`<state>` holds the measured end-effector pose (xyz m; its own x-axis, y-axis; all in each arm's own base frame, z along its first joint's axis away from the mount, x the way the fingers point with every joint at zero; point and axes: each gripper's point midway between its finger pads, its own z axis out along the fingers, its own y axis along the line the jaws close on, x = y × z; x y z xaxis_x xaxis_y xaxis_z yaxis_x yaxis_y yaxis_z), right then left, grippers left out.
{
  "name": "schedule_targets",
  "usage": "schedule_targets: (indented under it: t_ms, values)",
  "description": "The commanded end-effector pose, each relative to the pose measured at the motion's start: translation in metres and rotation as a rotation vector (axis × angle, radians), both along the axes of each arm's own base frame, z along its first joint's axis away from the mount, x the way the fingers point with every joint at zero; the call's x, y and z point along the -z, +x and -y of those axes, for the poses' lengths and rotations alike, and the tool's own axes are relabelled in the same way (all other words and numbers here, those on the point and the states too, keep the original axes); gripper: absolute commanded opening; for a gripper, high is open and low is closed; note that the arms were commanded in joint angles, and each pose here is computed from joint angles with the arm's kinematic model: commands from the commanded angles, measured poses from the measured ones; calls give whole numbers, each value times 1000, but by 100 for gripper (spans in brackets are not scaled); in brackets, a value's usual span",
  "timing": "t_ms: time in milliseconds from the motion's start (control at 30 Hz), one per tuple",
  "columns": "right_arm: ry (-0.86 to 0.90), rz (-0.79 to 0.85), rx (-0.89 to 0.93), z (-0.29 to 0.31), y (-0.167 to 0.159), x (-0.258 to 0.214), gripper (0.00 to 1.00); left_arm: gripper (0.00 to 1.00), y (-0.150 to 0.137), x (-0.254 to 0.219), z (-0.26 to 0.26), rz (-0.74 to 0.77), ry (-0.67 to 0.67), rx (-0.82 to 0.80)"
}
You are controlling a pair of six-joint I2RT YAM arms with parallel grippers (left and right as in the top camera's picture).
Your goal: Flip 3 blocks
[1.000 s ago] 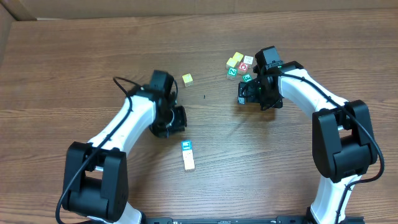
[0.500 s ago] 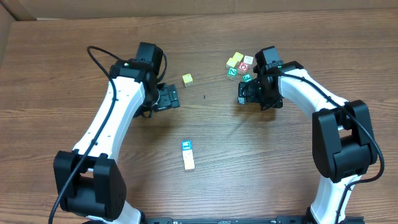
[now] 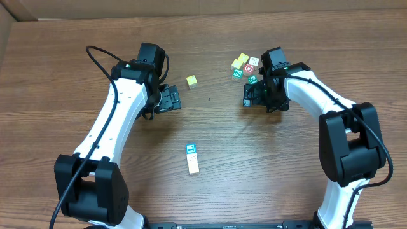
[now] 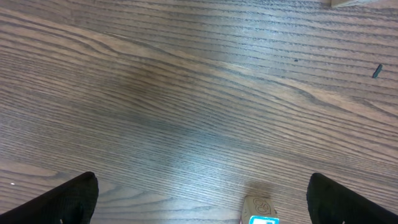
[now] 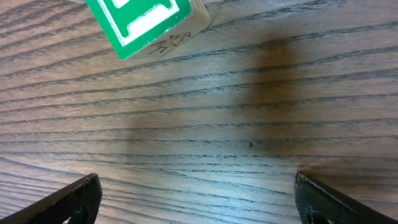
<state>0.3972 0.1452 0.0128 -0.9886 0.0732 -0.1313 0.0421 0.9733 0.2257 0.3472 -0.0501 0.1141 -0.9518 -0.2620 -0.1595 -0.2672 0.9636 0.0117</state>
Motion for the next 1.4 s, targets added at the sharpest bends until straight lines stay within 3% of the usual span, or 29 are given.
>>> schedule_targets:
  t_ms: [0,433,567,967,1367]
  values:
    - [1,5,3,1,2,-1,100,100,5,-3,-2,16,13,-5]
    - [2,7,-1,-1,1,-1,100,100,5,-3,-2,16,13,-5]
    - [15,51,-11,-6,4,-20,100,100,5,-3,-2,16,13,-5]
    - [139,457,-27,-11,-2,-195,100,100,5,-3,-2,15,13,-4]
    - [261,863,-24,13,-77,-355,100,100,5,-3,-2,15,13,-5]
